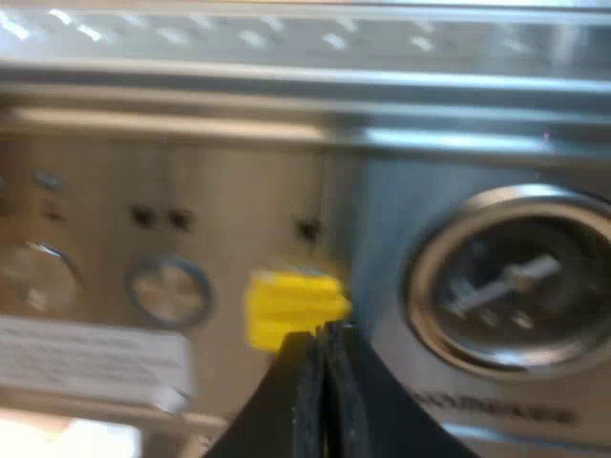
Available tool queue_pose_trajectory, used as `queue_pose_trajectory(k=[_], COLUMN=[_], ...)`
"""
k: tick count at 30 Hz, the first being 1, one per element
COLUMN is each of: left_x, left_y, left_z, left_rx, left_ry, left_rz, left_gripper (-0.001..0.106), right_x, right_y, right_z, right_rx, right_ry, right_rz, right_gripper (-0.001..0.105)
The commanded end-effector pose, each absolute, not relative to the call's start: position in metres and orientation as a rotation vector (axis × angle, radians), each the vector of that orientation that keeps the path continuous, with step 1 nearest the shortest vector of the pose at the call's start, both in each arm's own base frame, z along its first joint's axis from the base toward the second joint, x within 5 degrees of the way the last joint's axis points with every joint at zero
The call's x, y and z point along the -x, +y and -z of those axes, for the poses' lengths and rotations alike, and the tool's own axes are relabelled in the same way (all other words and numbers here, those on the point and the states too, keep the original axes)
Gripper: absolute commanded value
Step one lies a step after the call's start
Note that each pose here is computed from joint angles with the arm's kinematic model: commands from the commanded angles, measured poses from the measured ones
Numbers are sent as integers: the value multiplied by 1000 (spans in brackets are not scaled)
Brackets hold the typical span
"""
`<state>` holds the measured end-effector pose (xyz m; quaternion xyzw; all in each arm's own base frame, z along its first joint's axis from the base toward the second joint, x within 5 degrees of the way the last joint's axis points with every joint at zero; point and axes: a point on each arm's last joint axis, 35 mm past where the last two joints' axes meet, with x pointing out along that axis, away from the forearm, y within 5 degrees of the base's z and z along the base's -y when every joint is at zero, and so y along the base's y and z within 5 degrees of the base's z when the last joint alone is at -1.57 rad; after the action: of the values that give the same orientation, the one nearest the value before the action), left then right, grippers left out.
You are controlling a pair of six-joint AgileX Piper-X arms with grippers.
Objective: Place mug into machine
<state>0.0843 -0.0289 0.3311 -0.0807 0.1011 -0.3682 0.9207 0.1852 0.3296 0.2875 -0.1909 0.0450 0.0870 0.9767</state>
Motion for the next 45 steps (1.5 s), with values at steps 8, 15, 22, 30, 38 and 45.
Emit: queue_pose_trajectory(k=[8, 15, 22, 30, 38, 45], left_x=[-84, -84, -84, -84, -83, -83], left_y=[-29, -29, -29, -29, -29, -29], left_z=[-333, -333, -333, -333, -332, -334], left_rx=[174, 174, 174, 174, 180, 250], left_ry=[205, 205, 205, 205, 215, 238], left_rz=[771, 771, 771, 771, 770, 771], left_gripper=[59, 59, 59, 59, 59, 59], right_x=[-160, -140, -132, -123, -112, -99], right_y=[330, 324, 305, 290, 259, 219], right_z=[-306, -321, -328, -345, -370, -379], right_rx=[378, 388, 427, 402, 388, 356], right_ry=[67, 72, 151, 174, 169, 142], right_rz=[-189, -246, -318, -465, -474, -471], right_gripper=[0, 0, 0, 0, 0, 0])
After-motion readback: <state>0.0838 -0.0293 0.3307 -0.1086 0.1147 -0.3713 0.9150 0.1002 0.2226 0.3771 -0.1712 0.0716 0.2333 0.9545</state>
